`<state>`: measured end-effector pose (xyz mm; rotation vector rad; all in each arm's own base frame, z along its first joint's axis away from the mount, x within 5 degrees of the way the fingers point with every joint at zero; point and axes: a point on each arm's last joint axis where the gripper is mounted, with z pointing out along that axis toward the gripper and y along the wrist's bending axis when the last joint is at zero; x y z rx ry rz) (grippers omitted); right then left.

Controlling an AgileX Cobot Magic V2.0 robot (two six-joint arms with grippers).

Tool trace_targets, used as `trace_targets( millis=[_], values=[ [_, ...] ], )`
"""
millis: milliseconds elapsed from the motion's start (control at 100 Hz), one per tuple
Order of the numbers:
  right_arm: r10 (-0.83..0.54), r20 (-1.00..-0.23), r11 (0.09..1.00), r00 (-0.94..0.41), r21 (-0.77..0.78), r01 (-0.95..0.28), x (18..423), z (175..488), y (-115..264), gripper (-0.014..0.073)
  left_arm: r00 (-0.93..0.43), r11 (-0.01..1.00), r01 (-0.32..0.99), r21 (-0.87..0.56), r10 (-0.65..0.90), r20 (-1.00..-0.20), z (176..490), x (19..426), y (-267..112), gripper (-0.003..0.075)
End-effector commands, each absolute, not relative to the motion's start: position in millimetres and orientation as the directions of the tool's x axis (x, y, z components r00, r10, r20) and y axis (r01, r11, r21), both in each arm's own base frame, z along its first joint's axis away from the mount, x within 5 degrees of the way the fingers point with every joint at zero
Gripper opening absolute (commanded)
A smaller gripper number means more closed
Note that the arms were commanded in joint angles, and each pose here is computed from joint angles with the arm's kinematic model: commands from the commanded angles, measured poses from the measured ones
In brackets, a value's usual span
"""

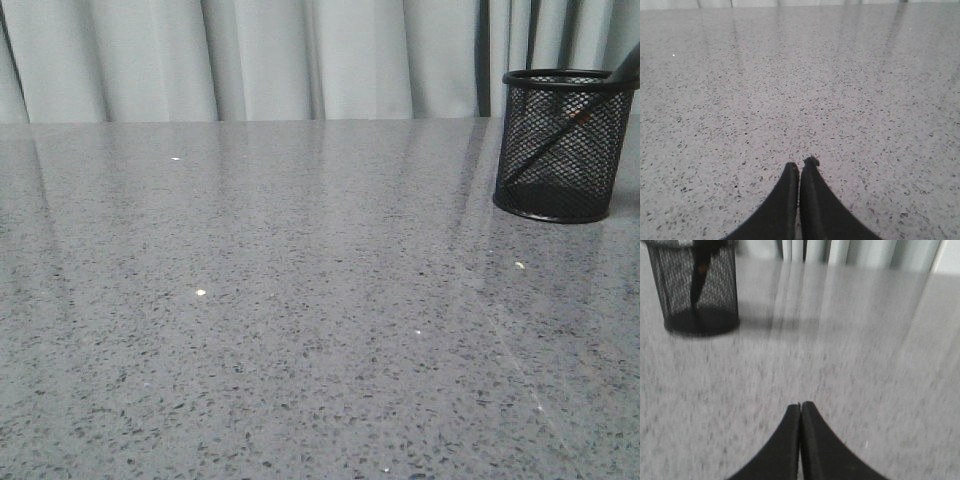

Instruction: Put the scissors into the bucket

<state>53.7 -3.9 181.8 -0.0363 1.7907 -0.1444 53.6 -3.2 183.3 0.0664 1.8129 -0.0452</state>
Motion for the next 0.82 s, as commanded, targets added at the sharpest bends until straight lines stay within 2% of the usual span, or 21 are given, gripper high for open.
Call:
trace_targets(
  millis=[0,810],
  values=[
    [-0.109,-0.971,0.990,-0.211,-0.124,0.063,52.7,181.2,-4.3,-0.0045,-0.208,0.998,0.066,-0.015,-0.001,-0.978,175.4,53.9,-3.3,-0.0020],
    [-0.110,-0.974,0.990,-0.200,-0.125,0.064,52.9,182.2,-4.4,-0.0045,-0.208,0.998,0.066,-0.015,-0.001,-0.978,175.4,53.9,-3.3,-0.0020]
  ],
)
